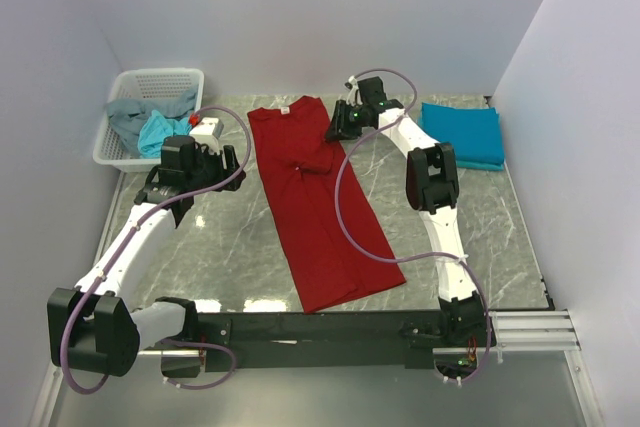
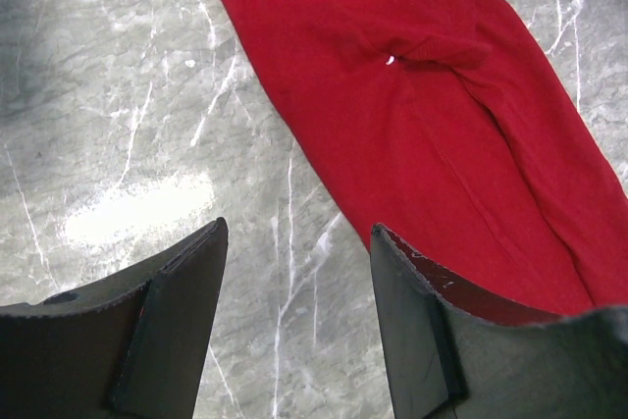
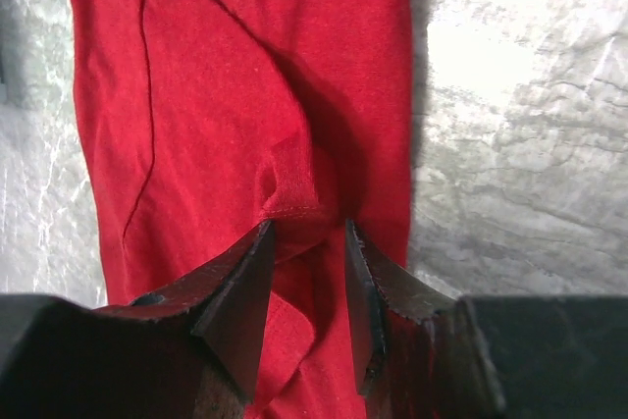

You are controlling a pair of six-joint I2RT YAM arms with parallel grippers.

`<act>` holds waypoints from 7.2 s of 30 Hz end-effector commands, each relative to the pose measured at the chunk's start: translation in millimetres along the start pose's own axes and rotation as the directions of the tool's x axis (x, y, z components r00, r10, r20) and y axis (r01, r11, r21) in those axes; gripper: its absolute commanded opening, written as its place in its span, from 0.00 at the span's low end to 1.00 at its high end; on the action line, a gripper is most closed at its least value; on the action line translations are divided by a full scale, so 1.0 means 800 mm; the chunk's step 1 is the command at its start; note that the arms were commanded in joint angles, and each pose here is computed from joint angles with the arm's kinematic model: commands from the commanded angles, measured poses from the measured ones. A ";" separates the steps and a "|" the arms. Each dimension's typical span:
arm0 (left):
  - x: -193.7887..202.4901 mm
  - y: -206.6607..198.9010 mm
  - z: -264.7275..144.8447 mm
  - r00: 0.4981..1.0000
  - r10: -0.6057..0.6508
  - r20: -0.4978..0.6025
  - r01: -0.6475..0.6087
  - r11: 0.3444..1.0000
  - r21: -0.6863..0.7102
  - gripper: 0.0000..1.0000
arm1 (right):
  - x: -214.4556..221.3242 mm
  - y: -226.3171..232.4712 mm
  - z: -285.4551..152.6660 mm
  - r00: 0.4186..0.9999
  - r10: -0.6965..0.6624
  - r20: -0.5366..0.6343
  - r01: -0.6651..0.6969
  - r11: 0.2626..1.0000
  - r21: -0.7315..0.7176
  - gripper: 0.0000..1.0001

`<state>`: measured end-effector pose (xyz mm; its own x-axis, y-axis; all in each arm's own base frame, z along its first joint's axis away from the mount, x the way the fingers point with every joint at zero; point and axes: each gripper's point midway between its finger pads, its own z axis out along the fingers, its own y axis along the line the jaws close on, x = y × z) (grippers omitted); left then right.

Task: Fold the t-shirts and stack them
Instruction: Fold the tshirt

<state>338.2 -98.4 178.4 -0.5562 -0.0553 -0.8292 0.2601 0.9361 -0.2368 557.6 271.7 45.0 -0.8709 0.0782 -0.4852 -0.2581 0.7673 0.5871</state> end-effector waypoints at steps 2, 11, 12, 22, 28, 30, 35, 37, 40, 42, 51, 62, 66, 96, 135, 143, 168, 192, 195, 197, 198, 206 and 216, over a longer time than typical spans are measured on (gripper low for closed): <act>-0.031 -0.010 -0.005 0.998 0.030 0.060 -0.032 0.999 0.031 0.66 | -0.036 0.044 -0.028 0.995 -0.069 0.078 0.072 0.996 -0.046 0.42; -0.030 -0.010 -0.005 0.998 0.029 0.061 -0.030 0.999 0.030 0.66 | -0.036 0.068 -0.032 0.993 -0.084 0.080 0.092 0.990 -0.104 0.42; -0.030 -0.010 -0.005 0.998 0.032 0.060 -0.034 0.999 0.031 0.66 | -0.039 0.072 -0.036 0.992 -0.090 0.088 0.099 0.989 -0.108 0.43; -0.030 -0.010 -0.005 0.998 0.030 0.060 -0.032 0.999 0.031 0.66 | -0.045 0.058 -0.028 0.990 -0.094 0.103 0.101 0.993 -0.056 0.45; -0.028 -0.009 -0.003 0.998 0.028 0.053 -0.030 0.999 0.027 0.66 | -0.050 0.050 -0.027 0.989 -0.093 0.116 0.097 0.995 -0.029 0.42; -0.028 -0.009 -0.003 0.998 0.028 0.053 -0.030 0.999 0.029 0.66 | -0.057 0.049 -0.033 0.985 -0.108 0.135 0.110 0.994 -0.008 0.36; -0.028 -0.010 -0.002 0.998 0.028 0.051 -0.030 0.999 0.033 0.66 | -0.072 0.042 -0.047 0.974 -0.151 0.171 0.144 0.988 0.051 0.20; -0.028 -0.010 -0.002 0.998 0.028 0.051 -0.030 0.999 0.033 0.66 | -0.076 0.043 -0.052 0.971 -0.161 0.179 0.152 0.986 0.061 0.16; -0.029 -0.010 -0.003 0.998 0.029 0.054 -0.031 0.999 0.035 0.66 | -0.081 0.041 -0.057 0.967 -0.173 0.189 0.160 0.984 0.079 0.14; -0.029 -0.010 -0.003 0.998 0.029 0.054 -0.031 0.999 0.033 0.66 | -0.082 0.043 -0.059 0.965 -0.179 0.190 0.166 0.983 0.082 0.14; -0.028 -0.010 -0.002 0.998 0.028 0.051 -0.030 0.999 0.036 0.66 | -0.099 0.042 -0.083 0.939 -0.259 0.224 0.223 0.959 0.176 0.15; -0.028 -0.010 -0.003 0.998 0.028 0.052 -0.030 0.999 0.035 0.66 | -0.121 0.028 -0.106 0.902 -0.349 0.254 0.258 0.908 0.331 0.24; -0.028 -0.011 -0.003 0.998 0.028 0.051 -0.030 0.999 0.038 0.66 | -0.118 0.026 -0.104 0.907 -0.346 0.241 0.266 0.912 0.311 0.25; -0.024 -0.010 0.000 0.999 0.027 0.040 -0.029 0.999 0.036 0.66 | -0.038 -0.035 -0.006 0.996 0.038 0.083 -0.039 0.999 0.006 0.45; -0.020 -0.010 0.003 0.999 0.025 0.026 -0.026 0.999 0.036 0.66 | -0.037 -0.045 -0.012 0.984 0.159 0.086 -0.160 0.987 0.004 0.33; -0.021 -0.010 0.003 0.999 0.027 0.028 -0.028 0.999 0.034 0.66 | -0.063 -0.041 -0.035 0.983 0.119 0.140 -0.121 0.993 0.007 0.13; -0.017 -0.006 0.007 1.000 0.023 0.014 -0.023 0.999 0.023 0.66 | -0.036 -0.044 -0.001 0.973 0.221 0.057 -0.216 0.972 -0.092 0.47; -0.017 -0.007 0.007 1.000 0.027 0.015 -0.027 0.999 0.024 0.66 | -0.018 -0.038 0.011 0.954 0.300 0.009 -0.297 0.947 -0.126 0.35; -0.016 -0.007 0.007 1.000 0.026 0.012 -0.027 0.999 0.023 0.66 | -0.024 -0.040 0.006 0.953 0.303 0.018 -0.298 0.945 -0.135 0.29; -0.016 -0.006 0.007 1.000 0.026 0.013 -0.027 0.999 0.021 0.66 | -0.029 -0.039 0.002 0.954 0.300 0.027 -0.294 0.946 -0.137 0.26; -0.016 -0.007 0.007 1.000 0.026 0.012 -0.027 0.999 0.023 0.66 | -0.030 -0.043 0.000 0.952 0.303 0.029 -0.297 0.945 -0.139 0.21; -0.016 -0.007 0.007 1.000 0.028 0.012 -0.028 0.999 0.020 0.66 | -0.046 -0.041 -0.015 0.955 0.289 0.059 -0.277 0.948 -0.157 0.07; -0.016 -0.006 0.007 1.000 0.026 0.013 -0.026 0.999 0.019 0.66 | -0.065 -0.033 -0.036 0.959 0.268 0.092 -0.248 0.951 -0.186 0.00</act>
<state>340.1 -102.7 164.4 -0.5941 -0.0458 -0.8031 0.2637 0.9321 -0.2482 590.4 229.9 33.7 -0.8925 0.3401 -0.2964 -0.0272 0.6151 0.7880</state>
